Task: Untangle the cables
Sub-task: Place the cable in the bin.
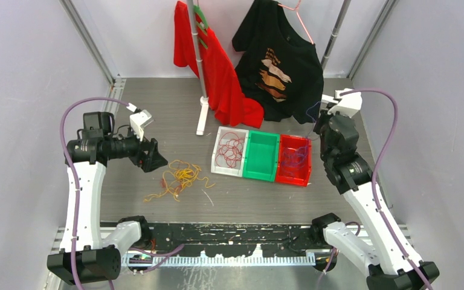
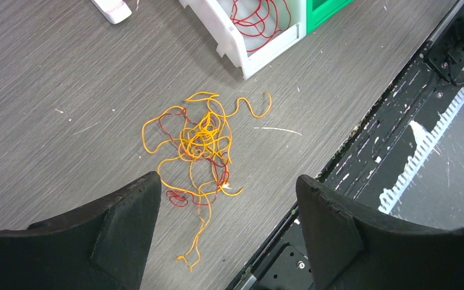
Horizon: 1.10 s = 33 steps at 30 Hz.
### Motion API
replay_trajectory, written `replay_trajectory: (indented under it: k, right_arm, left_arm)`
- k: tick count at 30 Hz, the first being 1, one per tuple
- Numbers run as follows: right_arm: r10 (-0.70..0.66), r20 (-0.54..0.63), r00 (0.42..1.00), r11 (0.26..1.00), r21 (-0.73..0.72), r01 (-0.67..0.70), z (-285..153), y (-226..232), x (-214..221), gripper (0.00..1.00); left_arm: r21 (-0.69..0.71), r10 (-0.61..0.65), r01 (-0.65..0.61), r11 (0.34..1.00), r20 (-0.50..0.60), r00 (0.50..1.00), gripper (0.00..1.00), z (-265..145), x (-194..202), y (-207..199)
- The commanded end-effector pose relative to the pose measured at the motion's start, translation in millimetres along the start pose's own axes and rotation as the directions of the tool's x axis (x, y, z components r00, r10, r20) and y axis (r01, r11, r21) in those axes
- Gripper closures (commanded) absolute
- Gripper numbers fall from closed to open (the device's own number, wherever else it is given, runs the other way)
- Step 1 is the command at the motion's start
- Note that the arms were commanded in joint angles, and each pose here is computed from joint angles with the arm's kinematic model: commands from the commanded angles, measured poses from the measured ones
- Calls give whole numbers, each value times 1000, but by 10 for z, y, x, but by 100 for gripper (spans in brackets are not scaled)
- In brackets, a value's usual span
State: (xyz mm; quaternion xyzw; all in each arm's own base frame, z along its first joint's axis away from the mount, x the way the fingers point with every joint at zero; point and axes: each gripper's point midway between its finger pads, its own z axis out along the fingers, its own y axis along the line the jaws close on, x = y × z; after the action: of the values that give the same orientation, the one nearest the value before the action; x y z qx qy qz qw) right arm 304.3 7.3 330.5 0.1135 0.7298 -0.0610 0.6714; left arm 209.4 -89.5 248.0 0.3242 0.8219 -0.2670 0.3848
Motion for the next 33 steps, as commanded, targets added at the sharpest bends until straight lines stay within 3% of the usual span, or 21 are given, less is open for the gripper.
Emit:
replay_trajectory:
  k: [1,14,19,24,33]
  right_arm:
    - [4,-86,996,998,-64,-9,118,196,275,99]
    - [-38,-299,953,998,27,48,320,152,1196,99]
    - [78,-399,914,996,64,-57,263,228,1459,99]
    - [155,-564,811,978,204,-45,169,170,1889,99]
    - [308,-582,753,939,313,-143,102,194,2229,99]
  left_arm:
    - [1,43,-43,999,30,999,18,-64,-137,-40]
    - [4,51,-51,999,22,998,18,-48,-119,-21]
    - [1,59,-59,998,9,998,18,-43,-83,-6]
    - [-3,70,-70,998,-6,998,18,-31,-56,25]
    - [-10,98,-98,995,-18,995,17,-41,-7,27]
